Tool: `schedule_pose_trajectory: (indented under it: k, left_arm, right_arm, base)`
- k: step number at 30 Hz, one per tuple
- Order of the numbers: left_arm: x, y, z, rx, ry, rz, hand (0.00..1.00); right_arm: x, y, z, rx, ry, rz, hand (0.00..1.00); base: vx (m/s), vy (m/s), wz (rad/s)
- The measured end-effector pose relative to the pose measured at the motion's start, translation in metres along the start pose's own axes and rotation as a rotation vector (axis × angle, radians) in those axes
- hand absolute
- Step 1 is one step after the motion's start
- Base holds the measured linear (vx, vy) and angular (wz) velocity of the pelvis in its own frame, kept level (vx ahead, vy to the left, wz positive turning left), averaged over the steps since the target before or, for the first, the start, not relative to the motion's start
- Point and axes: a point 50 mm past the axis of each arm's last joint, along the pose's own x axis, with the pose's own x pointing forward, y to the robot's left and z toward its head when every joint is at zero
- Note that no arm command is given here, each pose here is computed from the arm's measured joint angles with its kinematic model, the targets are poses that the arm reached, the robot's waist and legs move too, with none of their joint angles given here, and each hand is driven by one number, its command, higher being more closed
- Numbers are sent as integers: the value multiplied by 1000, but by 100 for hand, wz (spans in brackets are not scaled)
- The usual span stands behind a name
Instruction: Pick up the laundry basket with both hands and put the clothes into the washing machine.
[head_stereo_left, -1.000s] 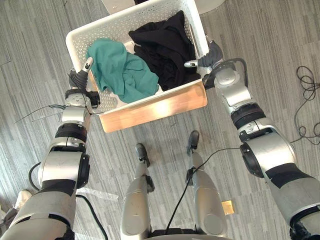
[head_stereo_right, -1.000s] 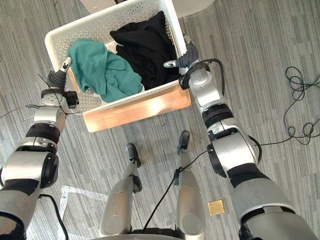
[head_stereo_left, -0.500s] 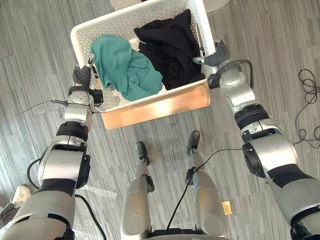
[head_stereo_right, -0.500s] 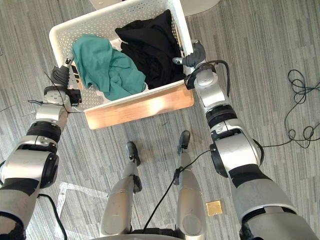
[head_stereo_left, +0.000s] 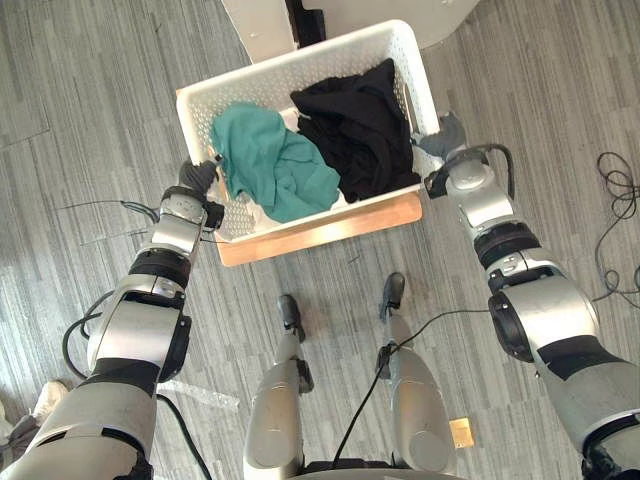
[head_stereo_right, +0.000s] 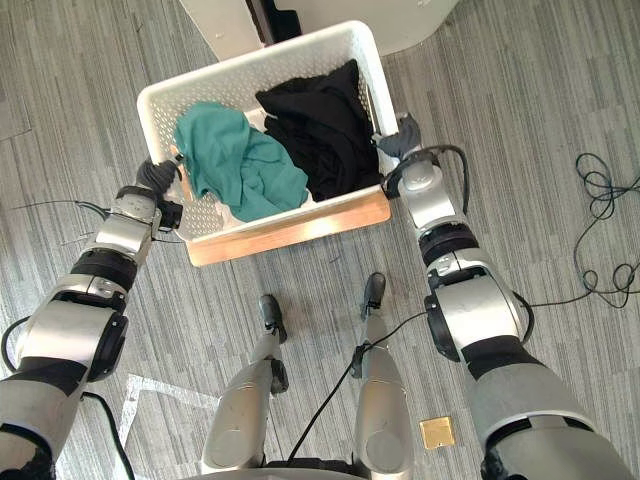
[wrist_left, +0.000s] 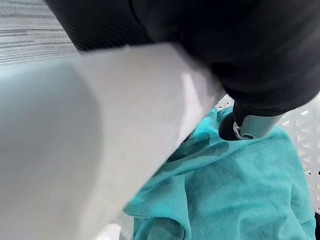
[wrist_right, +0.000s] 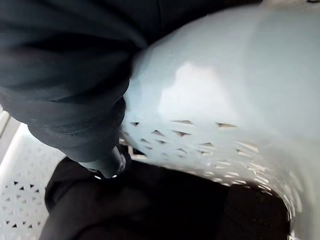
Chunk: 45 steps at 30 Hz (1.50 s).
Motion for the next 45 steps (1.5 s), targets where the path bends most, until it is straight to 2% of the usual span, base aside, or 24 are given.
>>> schedule_pose_trajectory:
  k: [5, 9, 13, 16, 19, 25, 29, 32, 39, 43, 45]
  left_arm:
    - [-7, -13, -35, 44, 87, -98, 100]
    - [-18, -20, -65, 28, 123, -139, 100]
    - [-49, -39, -114, 51, 166, -197, 100]
    - [-89, -57, -150, -54, 191, -254, 100]
    - [-126, -78, -165, -182, 199, -326, 100]
    - [-160, -110, -137, -452, 76, -383, 100]
    - [-168, -124, -123, -542, 32, -397, 100]
    - [-176, -136, -124, -587, 58, -413, 100]
    - [-202, -147, -144, -661, 163, -396, 100]
    - [-213, -131, -142, -679, 129, -318, 100]
    - [-213, -125, -145, -659, 121, -315, 100]
  right_arm:
    - [-13, 21, -45, 15, 112, 69, 100]
    - [-29, 37, -80, -6, 193, 150, 100]
    - [-65, 54, -129, 0, 275, 239, 100]
    - [-105, 56, -165, 32, 335, 284, 100]
    - [-136, 37, -182, 92, 345, 248, 100]
    - [-169, -17, -185, 222, 255, 33, 100]
    - [-185, -39, -179, 254, 170, -91, 100]
    - [-199, -42, -190, 270, 209, -132, 100]
    - [-212, -38, -194, 257, 236, -121, 100]
    - [-207, -29, -177, 249, 168, -86, 100]
    - [-217, -22, -174, 267, 167, -93, 100]
  base:
    - [-1, 2, 1]
    - [-6, 16, 14]
    - [32, 15, 7]
    - [91, 19, 3]
    - [93, 10, -1]
    - [69, 0, -12]
    - [59, -17, -10]
    - [63, -70, -34]
    - [73, -21, -95]
    - [-4, 169, -176]
    - [32, 202, -94]
